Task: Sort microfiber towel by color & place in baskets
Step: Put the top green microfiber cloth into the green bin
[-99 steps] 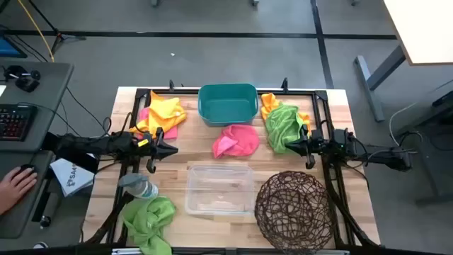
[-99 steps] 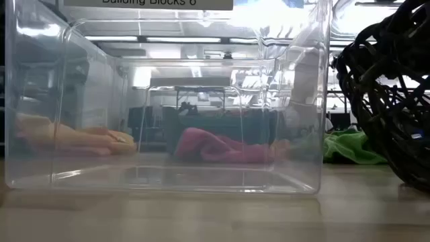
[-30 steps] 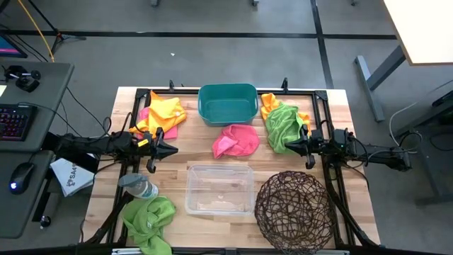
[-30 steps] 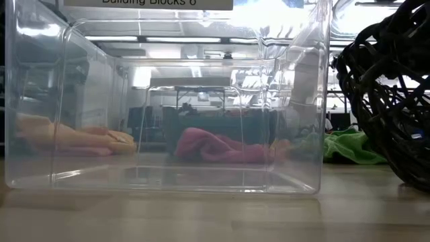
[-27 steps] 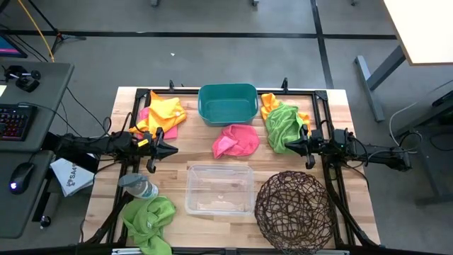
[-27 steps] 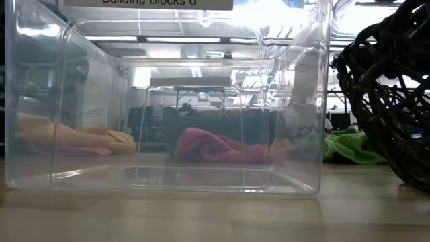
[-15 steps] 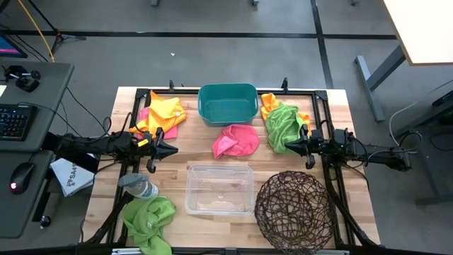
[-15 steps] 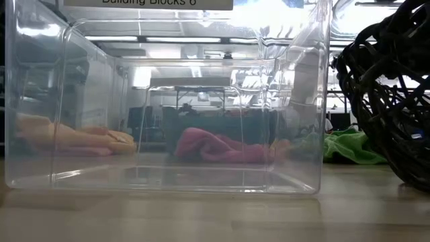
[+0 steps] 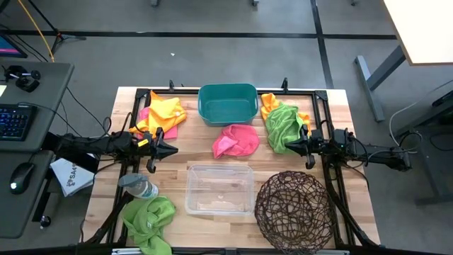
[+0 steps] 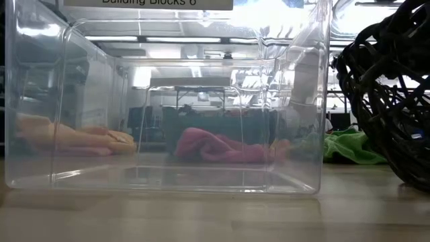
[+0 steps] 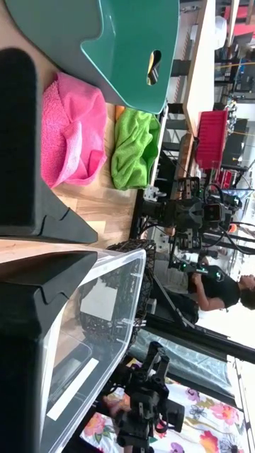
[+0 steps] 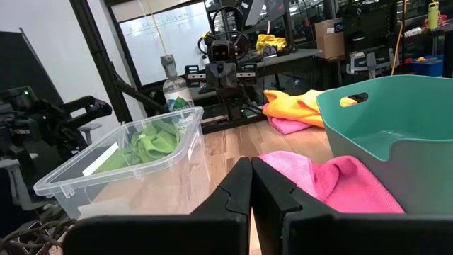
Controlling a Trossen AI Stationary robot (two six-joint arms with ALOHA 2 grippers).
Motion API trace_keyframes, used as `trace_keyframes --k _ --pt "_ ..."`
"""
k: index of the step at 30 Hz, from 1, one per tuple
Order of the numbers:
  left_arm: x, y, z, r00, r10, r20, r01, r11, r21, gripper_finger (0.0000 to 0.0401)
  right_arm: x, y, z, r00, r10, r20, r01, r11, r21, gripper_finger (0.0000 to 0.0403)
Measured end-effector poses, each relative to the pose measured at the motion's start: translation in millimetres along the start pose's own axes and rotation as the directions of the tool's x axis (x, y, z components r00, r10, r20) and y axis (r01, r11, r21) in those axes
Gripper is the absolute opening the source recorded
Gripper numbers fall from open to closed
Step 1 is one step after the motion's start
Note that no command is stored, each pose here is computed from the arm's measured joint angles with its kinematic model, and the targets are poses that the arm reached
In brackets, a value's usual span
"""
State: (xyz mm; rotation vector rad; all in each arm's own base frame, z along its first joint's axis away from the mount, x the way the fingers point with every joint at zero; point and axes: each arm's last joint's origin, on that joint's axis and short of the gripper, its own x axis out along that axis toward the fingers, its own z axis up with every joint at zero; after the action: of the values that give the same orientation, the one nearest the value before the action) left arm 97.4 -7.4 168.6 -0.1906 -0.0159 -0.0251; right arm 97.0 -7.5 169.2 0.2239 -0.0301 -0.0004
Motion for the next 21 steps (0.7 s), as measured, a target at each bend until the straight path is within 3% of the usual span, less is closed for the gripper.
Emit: trace_keyframes --k 2,4,7,8,10,12,15,17,19,21 --pt "0.0 0.0 0.1 1.0 0.0 0.001 0.0 1.0 0.0 0.0017 0.0 0.4 1.8 1.0 0.002 0.019 -0.003 0.998 0.057 0.0" --pt "0.0 0.0 0.1 1.0 0.0 0.001 0.0 1.0 0.0 0.0017 -1.0 1.2 14.5 0.986 -0.04 0.161 0.005 0.977 0.214 0.0" --pt "0.0 0.0 0.1 1.0 0.0 0.0 0.0 1.0 0.0 0.0017 -8.3 2.5 37.8 0.895 -0.136 0.425 -0.095 0.872 0.48 0.0" --pt "0.0 0.0 0.1 1.0 0.0 0.0 0.0 1.0 0.0 0.0017 -10.6 3.2 43.3 0.863 -0.148 0.484 -0.132 0.857 0.498 0.0" --pt "0.0 0.0 0.1 1.0 0.0 0.0 0.0 1.0 0.0 0.0017 -14.2 5.9 54.0 0.814 -0.13 0.566 -0.183 0.868 0.462 0.0001" --pt "0.0 0.0 0.2 1.0 0.0 0.001 0.0 1.0 0.0 0.0017 -14.0 9.4 70.4 0.818 -0.142 0.557 -0.146 0.886 0.44 0.0006" --pt "0.0 0.0 0.1 1.0 -0.001 0.0 0.001 1.0 0.0 0.0017 -2.0 9.4 86.8 0.914 -0.28 0.295 0.125 0.884 0.451 0.0035" --pt "0.0 0.0 0.1 1.0 -0.001 0.0 0.001 1.0 0.0 0.0017 7.6 7.2 94.0 0.922 -0.385 0.038 0.336 0.845 0.416 0.007" --pt "0.0 0.0 0.1 1.0 -0.001 0.001 0.001 1.0 0.0 0.0017 18.9 3.4 99.3 0.863 -0.47 -0.187 0.505 0.779 0.371 0.0111" --pt "0.0 0.0 0.0 1.0 -0.001 0.0 0.001 1.0 0.0 0.0017 31.5 -3.8 96.4 0.747 -0.533 -0.398 0.654 0.698 0.292 0.0154"
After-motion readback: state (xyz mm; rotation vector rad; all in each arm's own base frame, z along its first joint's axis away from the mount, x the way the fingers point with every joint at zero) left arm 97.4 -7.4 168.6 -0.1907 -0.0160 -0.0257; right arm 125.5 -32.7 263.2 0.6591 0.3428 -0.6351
